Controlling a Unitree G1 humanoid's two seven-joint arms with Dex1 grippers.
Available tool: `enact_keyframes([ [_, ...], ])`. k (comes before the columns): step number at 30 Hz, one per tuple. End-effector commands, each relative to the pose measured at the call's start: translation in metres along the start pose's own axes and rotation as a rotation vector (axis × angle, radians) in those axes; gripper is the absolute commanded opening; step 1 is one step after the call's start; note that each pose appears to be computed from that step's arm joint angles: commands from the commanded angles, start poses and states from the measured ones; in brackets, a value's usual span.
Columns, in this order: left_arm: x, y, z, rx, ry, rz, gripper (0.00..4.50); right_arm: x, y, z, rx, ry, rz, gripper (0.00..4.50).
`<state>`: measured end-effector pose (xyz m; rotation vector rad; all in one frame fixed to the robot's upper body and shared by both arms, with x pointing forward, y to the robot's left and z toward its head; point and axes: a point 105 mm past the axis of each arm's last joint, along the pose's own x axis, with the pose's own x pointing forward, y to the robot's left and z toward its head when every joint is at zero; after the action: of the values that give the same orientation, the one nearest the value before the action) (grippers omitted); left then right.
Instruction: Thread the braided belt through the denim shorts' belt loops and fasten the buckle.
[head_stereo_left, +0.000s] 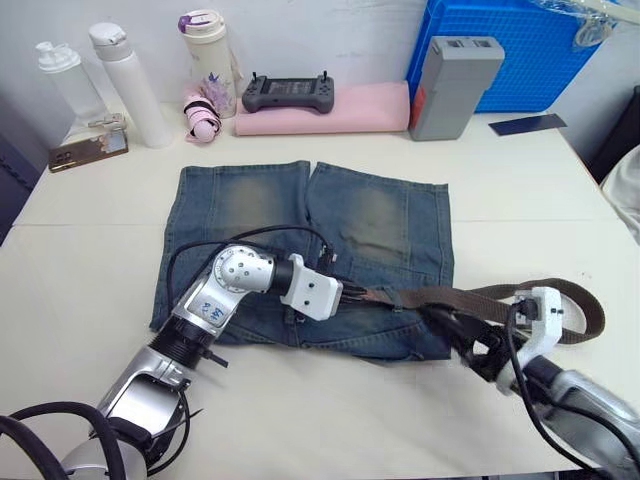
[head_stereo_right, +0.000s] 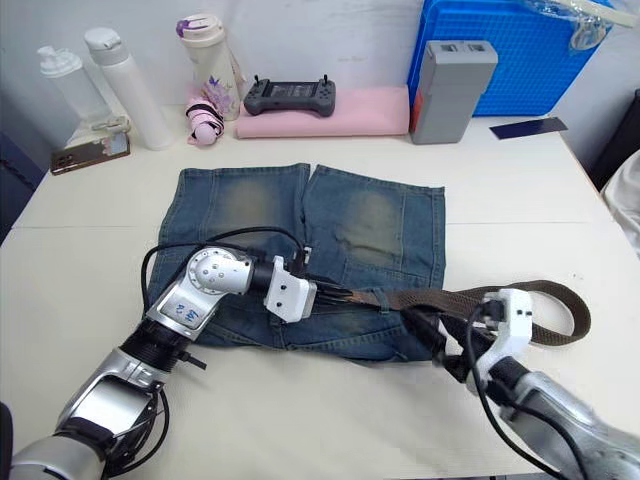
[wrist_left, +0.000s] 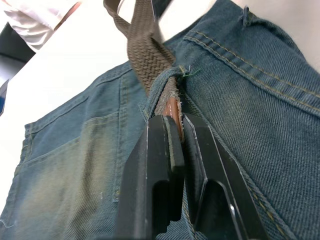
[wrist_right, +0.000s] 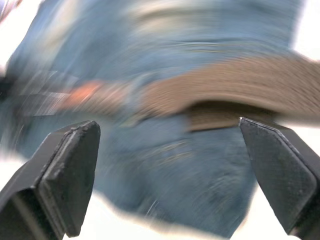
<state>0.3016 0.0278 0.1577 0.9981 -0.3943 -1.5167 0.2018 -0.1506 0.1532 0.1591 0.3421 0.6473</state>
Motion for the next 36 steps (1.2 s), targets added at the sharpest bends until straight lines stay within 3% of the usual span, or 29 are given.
enact_keyframes([
  [1, -0.006, 0.008, 0.01, -0.056, -0.034, 0.047, 0.0, 0.001, 0.028, -0.021, -0.472, 0.192, 0.153, 4.46],
  [6, 0.012, 0.01, 0.021, -0.059, -0.088, 0.043, 0.0, 0.018, 0.012, -0.028, -0.975, 0.173, 0.113, 4.46],
  [9, 0.02, 0.011, 0.022, -0.069, -0.101, 0.048, 0.0, 0.027, 0.007, -0.04, -1.082, 0.165, 0.104, 4.46],
  [13, 0.02, 0.015, 0.023, -0.071, -0.107, 0.058, 0.0, 0.034, -0.007, -0.071, -1.124, 0.247, 0.072, 4.46],
  [17, 0.0, 0.018, 0.018, -0.057, -0.059, 0.051, 0.0, 0.034, -0.022, -0.079, -1.096, 0.264, -0.051, 3.25],
  [24, -0.029, 0.011, 0.018, -0.007, 0.014, 0.013, 0.0, 0.015, -0.079, -0.067, -0.933, 0.327, -0.344, 0.03],
  [31, -0.032, 0.005, 0.015, 0.046, 0.04, 0.039, 0.0, -0.036, -0.141, -0.044, -0.948, 0.449, -0.531, 0.03],
  [36, -0.023, 0.006, 0.021, 0.071, -0.016, 0.098, 0.0, -0.04, -0.141, -0.045, -0.897, 0.437, -0.507, 0.03],
])
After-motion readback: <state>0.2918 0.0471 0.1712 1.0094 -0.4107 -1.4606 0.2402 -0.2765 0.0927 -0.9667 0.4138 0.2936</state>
